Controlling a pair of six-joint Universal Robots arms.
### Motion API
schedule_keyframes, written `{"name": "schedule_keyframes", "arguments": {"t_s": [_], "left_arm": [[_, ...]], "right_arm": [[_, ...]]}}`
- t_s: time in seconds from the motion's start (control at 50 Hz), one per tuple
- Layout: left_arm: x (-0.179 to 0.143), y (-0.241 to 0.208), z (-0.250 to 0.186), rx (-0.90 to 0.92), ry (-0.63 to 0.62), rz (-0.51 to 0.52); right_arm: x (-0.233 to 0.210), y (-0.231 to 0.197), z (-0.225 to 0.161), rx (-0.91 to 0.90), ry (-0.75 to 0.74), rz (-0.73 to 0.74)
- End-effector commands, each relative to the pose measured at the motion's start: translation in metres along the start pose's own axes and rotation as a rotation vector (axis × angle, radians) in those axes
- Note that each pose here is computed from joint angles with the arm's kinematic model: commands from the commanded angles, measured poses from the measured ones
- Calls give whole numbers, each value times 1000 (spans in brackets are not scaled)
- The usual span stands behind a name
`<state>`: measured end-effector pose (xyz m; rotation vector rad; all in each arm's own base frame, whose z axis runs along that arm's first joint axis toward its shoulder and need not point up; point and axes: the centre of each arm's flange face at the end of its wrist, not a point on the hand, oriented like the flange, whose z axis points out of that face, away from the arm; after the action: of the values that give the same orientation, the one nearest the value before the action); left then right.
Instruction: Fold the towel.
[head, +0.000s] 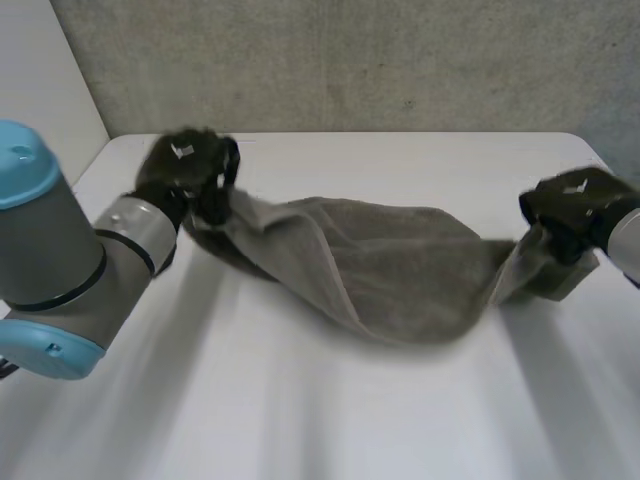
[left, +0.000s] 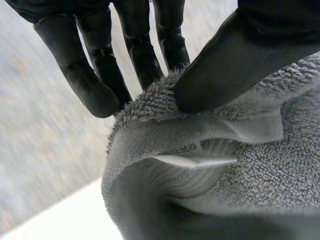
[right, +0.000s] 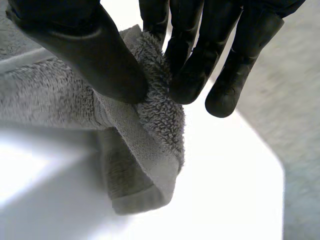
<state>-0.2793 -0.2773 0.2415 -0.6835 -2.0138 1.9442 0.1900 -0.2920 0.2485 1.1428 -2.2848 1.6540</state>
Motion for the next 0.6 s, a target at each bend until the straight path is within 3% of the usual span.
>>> {"name": "schedule_keyframes", "arguments": {"t_s": [0.02,0.14,0.22,0.24,0.3,0.34,0.36,0.4,0.52,0.56,0.58,0.6], "left_arm": [[16,55,18,-296,124,164],[13,28,42,-216,118,227],[0,-48,68,71,31,233],[-7,-78,73,198,-24,197],[-16,-105,78,330,-82,129],[-39,-153,72,578,-165,-50],[-39,-154,71,579,-165,-50],[-63,-190,58,746,-184,-157],[-65,-168,65,636,-144,-166],[-60,-135,75,498,-97,-165],[-60,-135,75,497,-97,-165],[-56,-112,80,418,-63,-162]], "right_arm": [[-16,7,33,-36,-74,-87],[-8,-27,54,97,-5,-115],[29,-92,65,385,241,-153],[43,-113,66,512,349,-138],[57,-130,63,634,452,-105],[80,-158,41,863,620,-47],[80,-158,41,864,621,-46],[89,-175,10,975,686,-33],[77,-153,23,812,565,-23],[48,-128,40,668,372,-47],[48,-128,40,667,371,-47],[34,-113,49,596,273,-56]]}}
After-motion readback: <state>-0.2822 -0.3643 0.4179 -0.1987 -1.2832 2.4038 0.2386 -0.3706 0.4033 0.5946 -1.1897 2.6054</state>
